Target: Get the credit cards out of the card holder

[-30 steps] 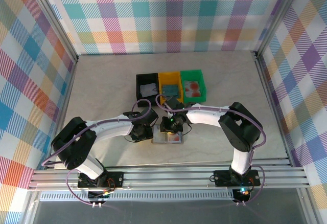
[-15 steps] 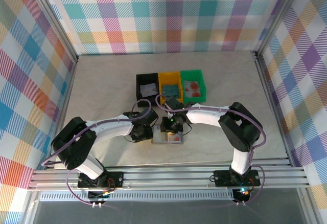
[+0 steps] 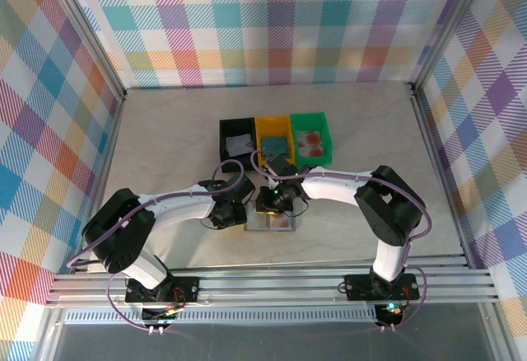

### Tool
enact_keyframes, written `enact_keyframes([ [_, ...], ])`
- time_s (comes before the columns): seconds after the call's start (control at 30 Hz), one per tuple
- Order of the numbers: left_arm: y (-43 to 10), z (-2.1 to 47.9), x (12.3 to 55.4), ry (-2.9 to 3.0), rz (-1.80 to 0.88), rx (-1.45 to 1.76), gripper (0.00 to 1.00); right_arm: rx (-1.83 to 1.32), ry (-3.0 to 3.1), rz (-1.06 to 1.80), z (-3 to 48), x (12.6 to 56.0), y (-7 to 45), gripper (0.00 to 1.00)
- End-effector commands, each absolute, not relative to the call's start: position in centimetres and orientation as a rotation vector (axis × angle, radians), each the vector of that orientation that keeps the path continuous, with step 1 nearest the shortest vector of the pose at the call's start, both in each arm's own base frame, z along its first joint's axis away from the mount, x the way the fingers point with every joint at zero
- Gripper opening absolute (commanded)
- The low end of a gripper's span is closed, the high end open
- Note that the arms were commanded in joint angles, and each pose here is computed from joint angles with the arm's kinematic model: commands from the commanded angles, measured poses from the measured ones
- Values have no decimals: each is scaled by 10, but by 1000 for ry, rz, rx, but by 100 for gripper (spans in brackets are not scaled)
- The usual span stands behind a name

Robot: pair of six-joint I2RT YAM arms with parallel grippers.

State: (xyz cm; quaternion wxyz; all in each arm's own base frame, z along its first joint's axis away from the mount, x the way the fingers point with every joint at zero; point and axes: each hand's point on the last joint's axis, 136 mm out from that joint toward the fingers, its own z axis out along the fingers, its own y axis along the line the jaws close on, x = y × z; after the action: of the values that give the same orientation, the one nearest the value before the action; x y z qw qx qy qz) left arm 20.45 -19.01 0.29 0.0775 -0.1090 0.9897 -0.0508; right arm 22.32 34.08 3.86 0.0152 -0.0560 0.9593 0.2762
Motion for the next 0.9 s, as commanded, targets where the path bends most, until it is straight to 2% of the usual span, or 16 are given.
enact_keyframes([
  [0.0, -212, -58, 171, 3119, -297, -296, 41, -189, 2939, 942, 55, 222, 350, 23],
  [0.87, -211, -60, 169, 3122, -296, -301, 39, -117, 3045, 737, 10, 214, 325, 23],
])
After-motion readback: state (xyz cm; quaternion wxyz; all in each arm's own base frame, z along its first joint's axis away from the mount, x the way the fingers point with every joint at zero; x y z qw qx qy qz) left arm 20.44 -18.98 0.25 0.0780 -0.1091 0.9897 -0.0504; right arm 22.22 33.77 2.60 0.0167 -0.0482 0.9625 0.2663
